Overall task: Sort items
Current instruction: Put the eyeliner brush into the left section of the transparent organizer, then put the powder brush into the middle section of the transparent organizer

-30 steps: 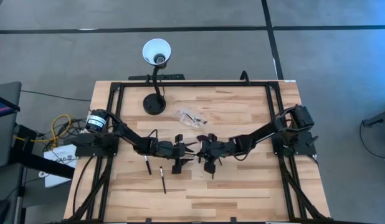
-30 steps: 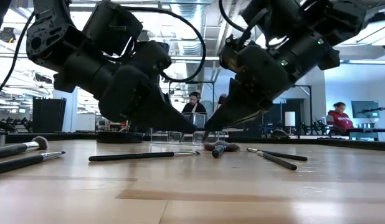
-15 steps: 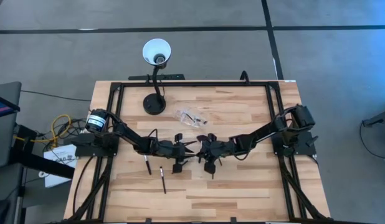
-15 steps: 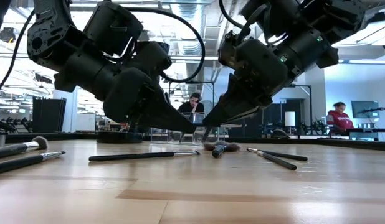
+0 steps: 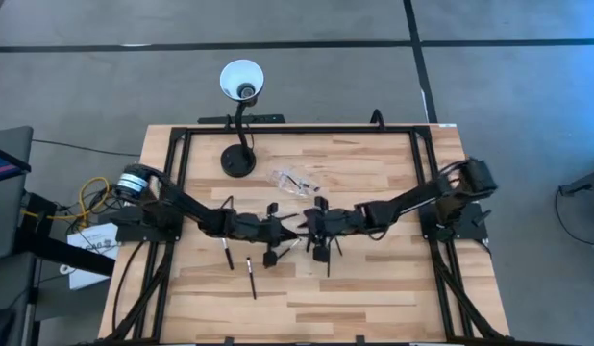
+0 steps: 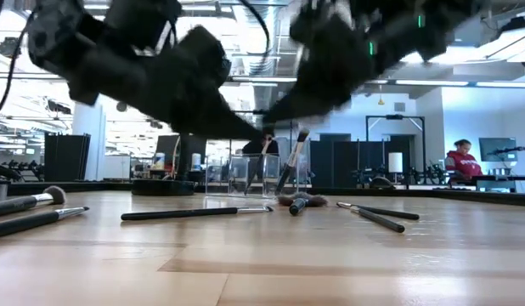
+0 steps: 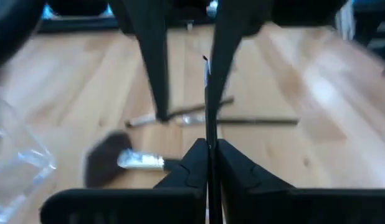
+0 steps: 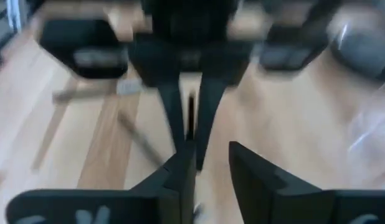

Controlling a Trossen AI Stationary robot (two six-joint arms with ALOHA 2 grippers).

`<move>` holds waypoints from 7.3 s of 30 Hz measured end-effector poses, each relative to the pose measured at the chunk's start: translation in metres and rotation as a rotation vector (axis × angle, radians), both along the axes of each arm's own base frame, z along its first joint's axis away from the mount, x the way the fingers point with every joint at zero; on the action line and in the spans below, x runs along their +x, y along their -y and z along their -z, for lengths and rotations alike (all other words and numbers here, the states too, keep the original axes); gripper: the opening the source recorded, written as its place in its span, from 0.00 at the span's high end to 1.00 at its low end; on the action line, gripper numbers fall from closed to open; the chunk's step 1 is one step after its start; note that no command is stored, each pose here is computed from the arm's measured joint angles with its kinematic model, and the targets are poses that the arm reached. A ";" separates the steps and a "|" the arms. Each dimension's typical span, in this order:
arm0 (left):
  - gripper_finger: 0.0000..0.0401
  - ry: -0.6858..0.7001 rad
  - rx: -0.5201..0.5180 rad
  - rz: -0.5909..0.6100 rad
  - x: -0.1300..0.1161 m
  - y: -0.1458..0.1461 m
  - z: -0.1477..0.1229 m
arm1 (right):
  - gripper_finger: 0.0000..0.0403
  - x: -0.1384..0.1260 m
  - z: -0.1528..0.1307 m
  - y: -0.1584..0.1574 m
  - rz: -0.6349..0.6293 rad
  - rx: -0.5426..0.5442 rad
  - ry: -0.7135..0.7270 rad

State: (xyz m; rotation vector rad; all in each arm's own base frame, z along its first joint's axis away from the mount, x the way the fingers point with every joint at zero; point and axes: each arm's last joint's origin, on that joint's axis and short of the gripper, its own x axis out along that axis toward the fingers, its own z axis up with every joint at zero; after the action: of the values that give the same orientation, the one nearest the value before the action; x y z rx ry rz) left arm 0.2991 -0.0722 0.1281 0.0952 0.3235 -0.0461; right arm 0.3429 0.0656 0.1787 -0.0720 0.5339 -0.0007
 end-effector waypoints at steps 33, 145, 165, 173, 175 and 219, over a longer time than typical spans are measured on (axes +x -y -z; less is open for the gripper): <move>0.97 0.401 -0.011 -0.015 -0.092 -0.025 -0.075 | 0.70 0.038 -0.030 0.023 -0.155 -0.227 0.670; 0.73 0.282 -0.389 -0.028 -0.107 -0.023 -0.048 | 0.79 0.021 -0.080 0.059 0.262 -0.161 -0.032; 0.78 -0.325 -0.461 -0.271 -0.086 0.018 -0.098 | 0.59 0.020 -0.023 -0.005 0.209 -0.113 -0.280; 0.78 -0.597 -0.806 -0.478 -0.101 0.022 -0.086 | 0.54 0.021 -0.018 -0.006 0.200 -0.110 -0.296; 0.78 -0.653 -0.844 -0.556 -0.108 0.021 -0.074 | 0.54 0.021 -0.017 -0.006 0.199 -0.111 -0.300; 0.78 -0.433 -0.676 -0.911 -0.161 -0.001 0.020 | 0.61 0.022 -0.018 -0.002 0.207 -0.109 -0.299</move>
State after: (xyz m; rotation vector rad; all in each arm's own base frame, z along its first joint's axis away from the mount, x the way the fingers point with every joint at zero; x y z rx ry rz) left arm 0.1382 -0.0713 0.1082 -0.7457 0.7410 0.7332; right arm 0.3647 0.0679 0.1963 -0.1238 0.8382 -0.2235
